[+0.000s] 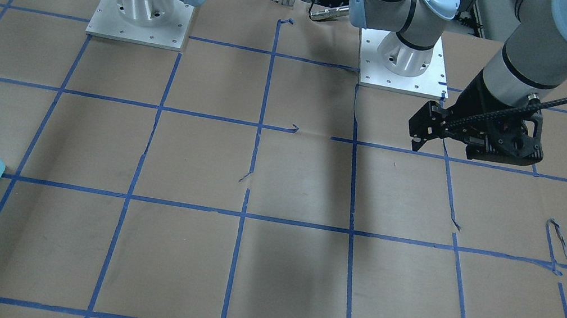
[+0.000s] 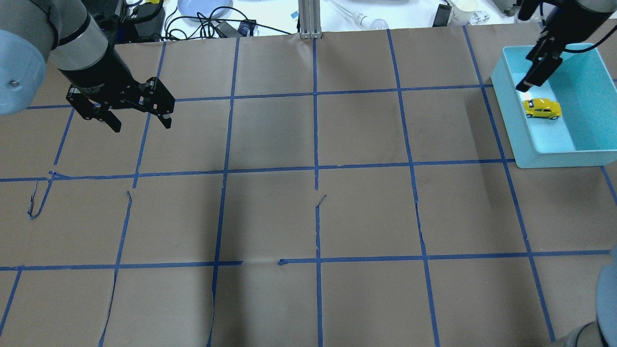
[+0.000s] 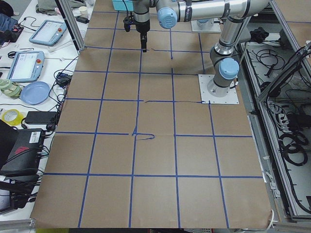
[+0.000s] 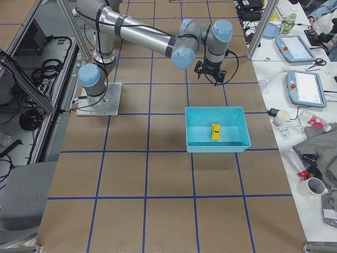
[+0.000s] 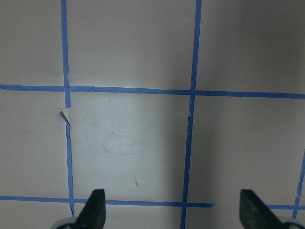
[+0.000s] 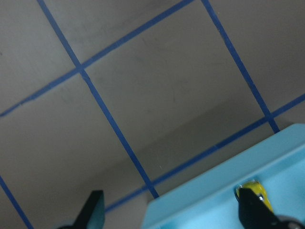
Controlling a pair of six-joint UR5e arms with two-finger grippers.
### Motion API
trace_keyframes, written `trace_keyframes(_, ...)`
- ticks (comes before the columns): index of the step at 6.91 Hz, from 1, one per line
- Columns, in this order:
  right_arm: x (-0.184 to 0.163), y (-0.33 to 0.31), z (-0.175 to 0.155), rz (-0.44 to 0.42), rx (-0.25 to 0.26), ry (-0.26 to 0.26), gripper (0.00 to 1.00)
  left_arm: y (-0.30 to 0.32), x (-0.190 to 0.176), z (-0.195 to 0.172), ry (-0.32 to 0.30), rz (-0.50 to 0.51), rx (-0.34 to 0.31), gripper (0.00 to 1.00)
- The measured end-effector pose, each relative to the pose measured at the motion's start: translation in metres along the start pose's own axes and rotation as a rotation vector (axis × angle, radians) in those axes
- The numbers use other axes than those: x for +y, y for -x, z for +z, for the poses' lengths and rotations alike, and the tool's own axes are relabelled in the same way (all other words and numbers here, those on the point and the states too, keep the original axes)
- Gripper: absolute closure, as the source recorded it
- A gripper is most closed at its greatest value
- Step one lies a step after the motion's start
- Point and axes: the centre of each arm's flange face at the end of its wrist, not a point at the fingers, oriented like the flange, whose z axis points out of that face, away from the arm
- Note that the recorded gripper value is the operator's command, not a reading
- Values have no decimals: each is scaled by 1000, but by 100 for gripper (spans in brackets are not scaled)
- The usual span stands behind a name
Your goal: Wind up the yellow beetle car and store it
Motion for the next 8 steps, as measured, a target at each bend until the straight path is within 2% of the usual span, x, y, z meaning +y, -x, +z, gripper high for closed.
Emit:
trace_keyframes(2, -100, 72, -22, 203, 70, -17, 0, -1, 1, -1, -2, 6, -1, 0)
trace_keyframes(3, -132, 102, -26, 322, 97, -13, 0, -1, 2, -1, -1, 12, -2, 0)
trace_keyframes(4, -148, 127, -29, 426, 126, 6, 0, -1, 2, -1, 0, 14, -2, 0)
trace_keyframes(5, -150, 145, -34, 553, 129, 28, 1, -1, 2, 0, 1, 15, -2, 0)
trace_keyframes(7, -133, 164, -43, 780, 96, 75, 0, -1, 3, -1, -1, 12, -4, 0)
trace_keyframes(8, -125, 166, -46, 861, 80, 85, 0, -1, 3, -3, -4, 12, -4, 0)
